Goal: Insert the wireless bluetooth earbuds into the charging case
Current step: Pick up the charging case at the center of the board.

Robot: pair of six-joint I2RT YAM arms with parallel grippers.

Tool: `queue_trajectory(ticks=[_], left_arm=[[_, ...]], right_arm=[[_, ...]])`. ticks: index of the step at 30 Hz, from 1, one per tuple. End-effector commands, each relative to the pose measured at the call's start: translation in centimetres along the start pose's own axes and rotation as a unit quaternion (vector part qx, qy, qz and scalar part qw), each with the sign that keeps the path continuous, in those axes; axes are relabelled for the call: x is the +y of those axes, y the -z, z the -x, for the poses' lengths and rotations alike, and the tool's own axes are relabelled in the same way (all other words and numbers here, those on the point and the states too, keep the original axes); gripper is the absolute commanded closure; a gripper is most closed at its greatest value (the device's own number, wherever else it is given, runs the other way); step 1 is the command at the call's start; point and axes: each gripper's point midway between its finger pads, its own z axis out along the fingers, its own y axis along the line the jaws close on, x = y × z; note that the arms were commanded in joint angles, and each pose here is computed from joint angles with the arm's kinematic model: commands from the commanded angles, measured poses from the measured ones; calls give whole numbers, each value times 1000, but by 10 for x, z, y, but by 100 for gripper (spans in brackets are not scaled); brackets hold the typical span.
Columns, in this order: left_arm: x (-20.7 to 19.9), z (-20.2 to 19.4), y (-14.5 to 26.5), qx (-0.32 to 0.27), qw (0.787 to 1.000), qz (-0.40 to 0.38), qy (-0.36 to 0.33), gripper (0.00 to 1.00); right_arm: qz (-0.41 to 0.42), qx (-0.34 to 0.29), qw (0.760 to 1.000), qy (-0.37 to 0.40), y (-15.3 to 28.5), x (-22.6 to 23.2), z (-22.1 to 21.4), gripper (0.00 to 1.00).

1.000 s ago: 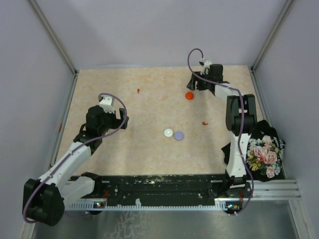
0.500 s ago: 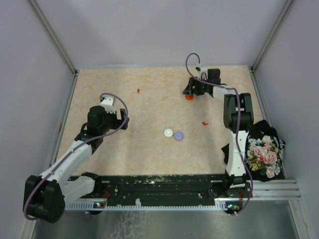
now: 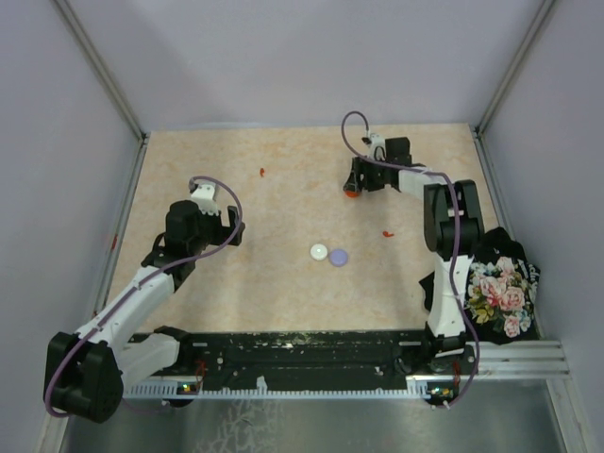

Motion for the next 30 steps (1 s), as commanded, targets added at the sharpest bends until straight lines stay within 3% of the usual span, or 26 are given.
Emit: queue_trajectory(ticks=[1,11,19,30], left_arm=[[-2,16,3,-21,1000,-6,-4,0],[-4,17,3,-22,1000,-8,0,0],[-6,18,4,-23,1000,-14,5,0],[-26,38,13,-20,997,-58,40,0]], right_arm=[[-69,-17,996,60,13,6,21,38],[-152,21,983,105,11,0,3,41],[-175,49,975,127,12,-4,-10,49],[-151,-1,977,150,35,40,11,62]])
